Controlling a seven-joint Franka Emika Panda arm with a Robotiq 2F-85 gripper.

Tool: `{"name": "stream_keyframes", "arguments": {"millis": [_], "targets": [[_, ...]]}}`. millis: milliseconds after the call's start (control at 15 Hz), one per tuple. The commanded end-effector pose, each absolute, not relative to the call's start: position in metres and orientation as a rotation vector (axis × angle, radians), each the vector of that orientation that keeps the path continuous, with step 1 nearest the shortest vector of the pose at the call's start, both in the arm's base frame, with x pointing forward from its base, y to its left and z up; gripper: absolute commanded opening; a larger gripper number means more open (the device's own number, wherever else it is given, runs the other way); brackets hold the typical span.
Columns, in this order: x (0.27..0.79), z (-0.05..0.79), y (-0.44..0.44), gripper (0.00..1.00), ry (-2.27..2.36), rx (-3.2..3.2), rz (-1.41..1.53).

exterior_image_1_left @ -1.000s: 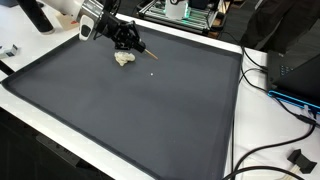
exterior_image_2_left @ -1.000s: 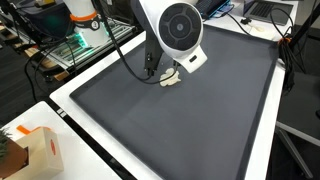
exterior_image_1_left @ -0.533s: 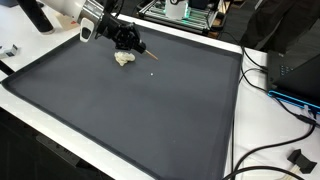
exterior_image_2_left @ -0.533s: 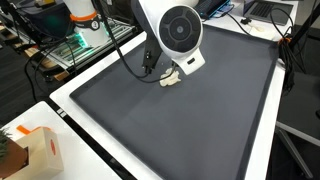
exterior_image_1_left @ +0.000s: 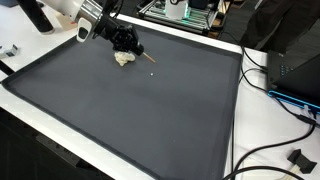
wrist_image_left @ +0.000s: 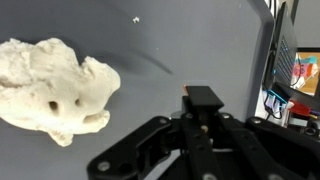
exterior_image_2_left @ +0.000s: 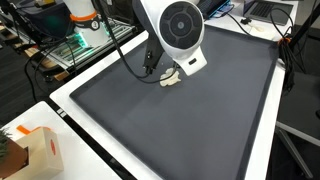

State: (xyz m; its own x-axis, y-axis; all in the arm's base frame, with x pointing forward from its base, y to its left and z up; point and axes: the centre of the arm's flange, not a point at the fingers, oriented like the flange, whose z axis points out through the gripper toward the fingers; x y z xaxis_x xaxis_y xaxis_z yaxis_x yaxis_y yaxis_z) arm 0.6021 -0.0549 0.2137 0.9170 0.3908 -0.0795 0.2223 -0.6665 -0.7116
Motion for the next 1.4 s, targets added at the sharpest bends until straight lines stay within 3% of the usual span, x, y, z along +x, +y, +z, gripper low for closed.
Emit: {"name": "stream_keyframes", "arguments": {"millis": [0, 1333], "targets": [[0.604, 0.217, -0.056, 0.03, -0.412, -2.364, 0.257], [0.602, 0.293, -0.058, 0.03, -0.146, -2.557, 0.298]]}}
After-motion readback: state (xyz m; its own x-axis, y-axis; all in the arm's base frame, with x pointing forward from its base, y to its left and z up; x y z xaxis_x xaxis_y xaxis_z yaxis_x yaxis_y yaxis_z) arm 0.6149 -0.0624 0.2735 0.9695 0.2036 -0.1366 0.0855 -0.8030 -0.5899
